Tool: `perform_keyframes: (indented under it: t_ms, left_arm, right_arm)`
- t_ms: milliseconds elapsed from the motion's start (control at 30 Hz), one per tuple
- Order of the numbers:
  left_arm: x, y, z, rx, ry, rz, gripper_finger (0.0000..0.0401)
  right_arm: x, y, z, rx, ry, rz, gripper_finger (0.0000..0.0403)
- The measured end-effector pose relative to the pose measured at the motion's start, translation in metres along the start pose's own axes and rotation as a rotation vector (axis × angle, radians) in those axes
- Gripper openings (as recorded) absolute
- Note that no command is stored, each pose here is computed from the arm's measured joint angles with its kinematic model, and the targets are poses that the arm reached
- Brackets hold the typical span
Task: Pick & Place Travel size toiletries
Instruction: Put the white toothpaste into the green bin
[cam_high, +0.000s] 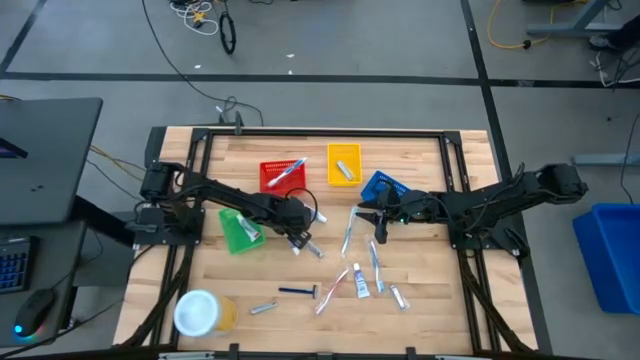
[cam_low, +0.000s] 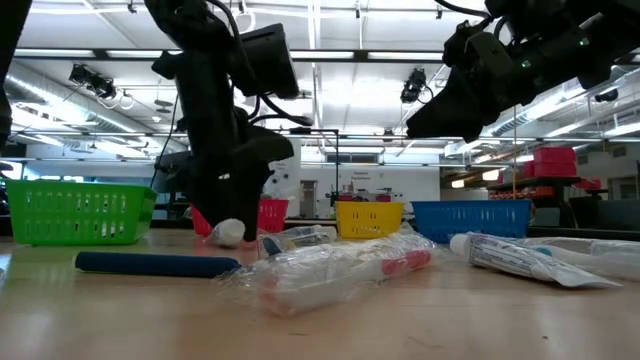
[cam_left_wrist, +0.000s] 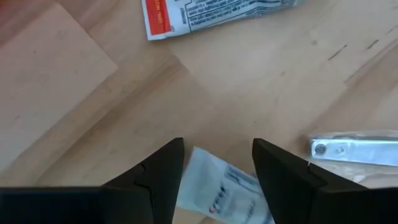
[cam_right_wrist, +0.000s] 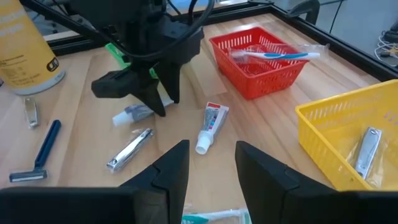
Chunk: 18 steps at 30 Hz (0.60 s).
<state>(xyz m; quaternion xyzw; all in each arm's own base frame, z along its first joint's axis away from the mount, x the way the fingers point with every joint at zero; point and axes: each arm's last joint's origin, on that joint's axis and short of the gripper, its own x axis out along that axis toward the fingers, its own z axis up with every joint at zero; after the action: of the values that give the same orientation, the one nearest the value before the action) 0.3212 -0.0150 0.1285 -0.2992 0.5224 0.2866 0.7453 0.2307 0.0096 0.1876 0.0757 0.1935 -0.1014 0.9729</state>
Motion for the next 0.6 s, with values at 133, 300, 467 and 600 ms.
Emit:
perform_keyframes:
  t_ms: [133,300,467,600]
  left_arm:
    - [-0.001,-0.001,-0.002,0.037,0.004,-0.002,0.0173]
    - [-0.014,-0.005,0.002,0.219,0.027,-0.047,0.0151]
    - [-0.044,-0.017,0.015,0.303,0.016,-0.070,0.0172]
    - [-0.060,-0.031,0.015,0.563,0.015,-0.087,0.0198]
  right_arm:
    - [0.000,0.000,0.000,0.000,0.000,0.000,0.0140]
    - [0.000,0.000,0.000,0.000,0.000,0.000,0.0140]
    - [0.000,0.000,0.000,0.000,0.000,0.000,0.0140]
    - [0.000,0.000,0.000,-0.001,0.003,0.000,0.0140]
